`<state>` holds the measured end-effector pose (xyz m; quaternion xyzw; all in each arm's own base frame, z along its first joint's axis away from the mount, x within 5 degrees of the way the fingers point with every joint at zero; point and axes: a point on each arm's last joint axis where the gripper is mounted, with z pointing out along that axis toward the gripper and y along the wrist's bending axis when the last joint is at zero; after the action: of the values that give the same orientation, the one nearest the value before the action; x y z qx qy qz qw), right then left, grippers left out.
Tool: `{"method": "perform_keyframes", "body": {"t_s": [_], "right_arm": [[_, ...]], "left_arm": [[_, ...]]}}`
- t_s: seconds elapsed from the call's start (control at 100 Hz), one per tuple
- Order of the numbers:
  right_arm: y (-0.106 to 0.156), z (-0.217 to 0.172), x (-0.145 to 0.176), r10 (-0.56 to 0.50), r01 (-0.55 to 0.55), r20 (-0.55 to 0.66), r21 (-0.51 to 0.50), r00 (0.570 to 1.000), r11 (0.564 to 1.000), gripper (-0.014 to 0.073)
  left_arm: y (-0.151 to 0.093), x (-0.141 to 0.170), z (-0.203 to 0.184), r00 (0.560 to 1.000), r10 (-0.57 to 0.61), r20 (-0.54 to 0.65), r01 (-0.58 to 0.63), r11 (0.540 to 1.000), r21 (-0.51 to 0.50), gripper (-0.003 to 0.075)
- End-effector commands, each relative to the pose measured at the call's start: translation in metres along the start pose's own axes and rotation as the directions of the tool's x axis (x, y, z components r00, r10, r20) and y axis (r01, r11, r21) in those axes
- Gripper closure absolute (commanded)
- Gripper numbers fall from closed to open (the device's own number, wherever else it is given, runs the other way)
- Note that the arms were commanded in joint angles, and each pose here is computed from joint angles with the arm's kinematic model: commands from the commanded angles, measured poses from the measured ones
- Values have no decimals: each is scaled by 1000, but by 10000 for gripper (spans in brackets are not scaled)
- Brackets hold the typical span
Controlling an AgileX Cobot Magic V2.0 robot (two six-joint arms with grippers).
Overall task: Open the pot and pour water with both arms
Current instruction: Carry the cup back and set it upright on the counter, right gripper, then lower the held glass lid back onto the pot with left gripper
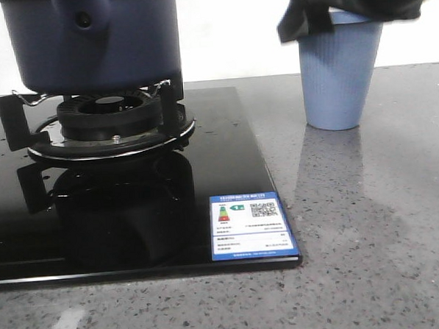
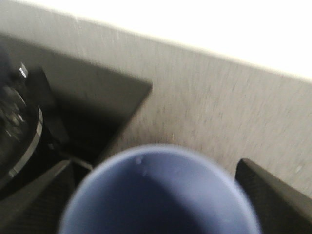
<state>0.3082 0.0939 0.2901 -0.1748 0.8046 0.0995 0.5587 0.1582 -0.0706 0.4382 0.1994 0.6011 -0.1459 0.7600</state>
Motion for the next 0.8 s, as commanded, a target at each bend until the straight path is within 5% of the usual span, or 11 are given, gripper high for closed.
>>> {"method": "perform_keyframes", "body": {"t_s": [0.0, 0.26, 0.33, 0.5, 0.79], "right_arm": [[2, -27, -32, -8, 10, 137, -17, 991, 1000, -9], [6, -73, -60, -26, 28, 277, -2, 960, 1000, 41], [9, -86, -66, -21, 24, 315, -7, 949, 1000, 164], [19, -120, -74, -21, 36, 395, -31, 919, 999, 673], [33, -164, -65, -18, 58, 472, -70, 882, 996, 663]], "left_arm": [[-4, -16, -2, 997, -48, 67, 45, 998, 49, 470], [-7, 0, 19, 998, -63, 13, 61, 992, 111, 470], [-6, 6, 28, 998, -68, -12, 69, 991, 111, 470], [-3, 18, 51, 995, -77, -63, 84, 990, 112, 470], [-2, 51, 97, 982, -99, -161, 125, 979, 159, 470]]}}
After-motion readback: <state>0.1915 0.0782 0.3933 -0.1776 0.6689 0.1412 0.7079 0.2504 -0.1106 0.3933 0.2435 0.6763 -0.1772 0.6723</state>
